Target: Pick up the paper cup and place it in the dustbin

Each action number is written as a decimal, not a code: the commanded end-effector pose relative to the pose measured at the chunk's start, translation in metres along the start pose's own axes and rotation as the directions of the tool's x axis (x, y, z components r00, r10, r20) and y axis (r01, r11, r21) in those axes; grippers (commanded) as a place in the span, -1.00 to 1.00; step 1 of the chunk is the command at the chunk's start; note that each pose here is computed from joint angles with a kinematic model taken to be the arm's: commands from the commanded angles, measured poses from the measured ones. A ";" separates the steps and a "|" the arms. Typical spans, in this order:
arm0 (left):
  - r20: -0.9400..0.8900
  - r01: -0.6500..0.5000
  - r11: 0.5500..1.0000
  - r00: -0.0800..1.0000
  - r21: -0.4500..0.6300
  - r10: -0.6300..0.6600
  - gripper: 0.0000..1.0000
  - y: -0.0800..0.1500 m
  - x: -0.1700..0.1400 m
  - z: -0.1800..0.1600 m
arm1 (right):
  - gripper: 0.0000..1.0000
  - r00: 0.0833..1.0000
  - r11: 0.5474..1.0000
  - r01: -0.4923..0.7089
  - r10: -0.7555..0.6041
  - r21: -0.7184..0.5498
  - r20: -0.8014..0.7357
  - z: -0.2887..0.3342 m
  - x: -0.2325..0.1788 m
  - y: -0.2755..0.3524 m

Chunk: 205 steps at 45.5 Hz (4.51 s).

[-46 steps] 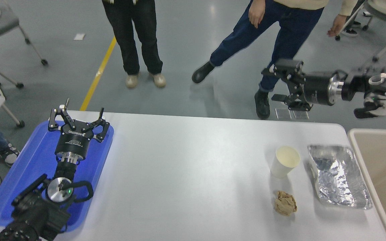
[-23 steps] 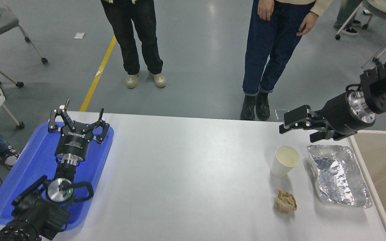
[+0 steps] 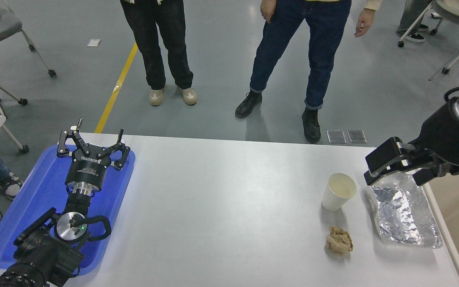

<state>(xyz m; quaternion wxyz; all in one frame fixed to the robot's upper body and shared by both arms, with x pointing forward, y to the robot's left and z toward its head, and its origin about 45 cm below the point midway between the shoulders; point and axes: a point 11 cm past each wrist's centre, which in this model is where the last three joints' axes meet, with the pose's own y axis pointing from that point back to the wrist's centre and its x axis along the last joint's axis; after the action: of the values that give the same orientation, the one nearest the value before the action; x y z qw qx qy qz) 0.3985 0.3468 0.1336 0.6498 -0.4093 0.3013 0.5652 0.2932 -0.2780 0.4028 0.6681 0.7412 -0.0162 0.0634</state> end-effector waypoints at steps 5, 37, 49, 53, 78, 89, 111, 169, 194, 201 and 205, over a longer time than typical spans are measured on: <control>0.000 0.000 1.000 1.000 -0.001 0.000 1.00 0.000 0.000 0.000 | 1.00 0.999 0.999 -0.008 0.006 -0.050 -0.034 -0.002 0.000 0.003; -0.001 0.001 1.000 1.000 -0.002 -0.001 1.00 -0.001 0.000 0.000 | 1.00 0.947 0.950 -0.250 0.200 -0.187 -0.251 0.086 0.084 -0.127; -0.001 0.001 1.000 1.000 -0.002 -0.001 1.00 -0.001 0.000 0.000 | 1.00 0.940 0.921 -0.307 0.253 -0.240 -0.229 0.131 0.089 -0.190; -0.001 0.001 1.000 1.000 -0.002 -0.001 1.00 -0.001 0.000 0.000 | 1.00 0.945 0.924 -0.300 0.255 -0.237 -0.203 0.136 0.083 -0.207; 0.000 0.001 1.000 1.000 0.001 -0.001 1.00 -0.001 0.000 0.000 | 1.00 0.953 0.954 -0.274 0.253 -0.120 -0.166 0.092 0.075 -0.246; 0.000 0.001 1.000 1.000 0.001 -0.001 1.00 -0.001 0.000 0.000 | 0.96 0.959 0.958 -0.256 0.235 -0.127 -0.158 0.100 0.059 -0.269; 0.000 0.001 1.000 1.000 -0.001 -0.001 1.00 -0.001 0.000 0.000 | -0.13 0.960 0.961 -0.252 0.232 -0.117 -0.159 0.094 0.046 -0.304; 0.000 0.001 1.000 1.000 0.001 -0.001 1.00 -0.001 0.000 0.000 | -1.00 0.971 0.971 -0.213 0.198 -0.109 -0.135 0.103 0.059 -0.215; -0.001 0.003 1.000 1.000 0.001 -0.003 1.00 -0.001 -0.001 0.000 | -1.00 0.979 0.973 -0.176 0.157 -0.150 -0.132 0.072 0.061 -0.064; -0.001 0.003 1.000 1.000 0.001 -0.003 1.00 -0.001 -0.001 0.000 | -1.00 0.978 0.969 -0.178 0.154 -0.172 -0.143 0.065 0.061 -0.032; 0.000 0.001 1.000 1.000 0.001 -0.001 1.00 -0.001 0.000 0.000 | -1.00 0.977 0.963 -0.186 0.160 -0.196 -0.141 0.066 0.061 -0.011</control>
<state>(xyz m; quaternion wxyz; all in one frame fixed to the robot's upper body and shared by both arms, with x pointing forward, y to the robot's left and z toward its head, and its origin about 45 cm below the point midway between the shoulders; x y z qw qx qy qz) 0.3991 0.3464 0.1342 0.6505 -0.4093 0.3012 0.5644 0.3697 -0.3395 0.3405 0.7210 0.6712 -0.0416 0.1674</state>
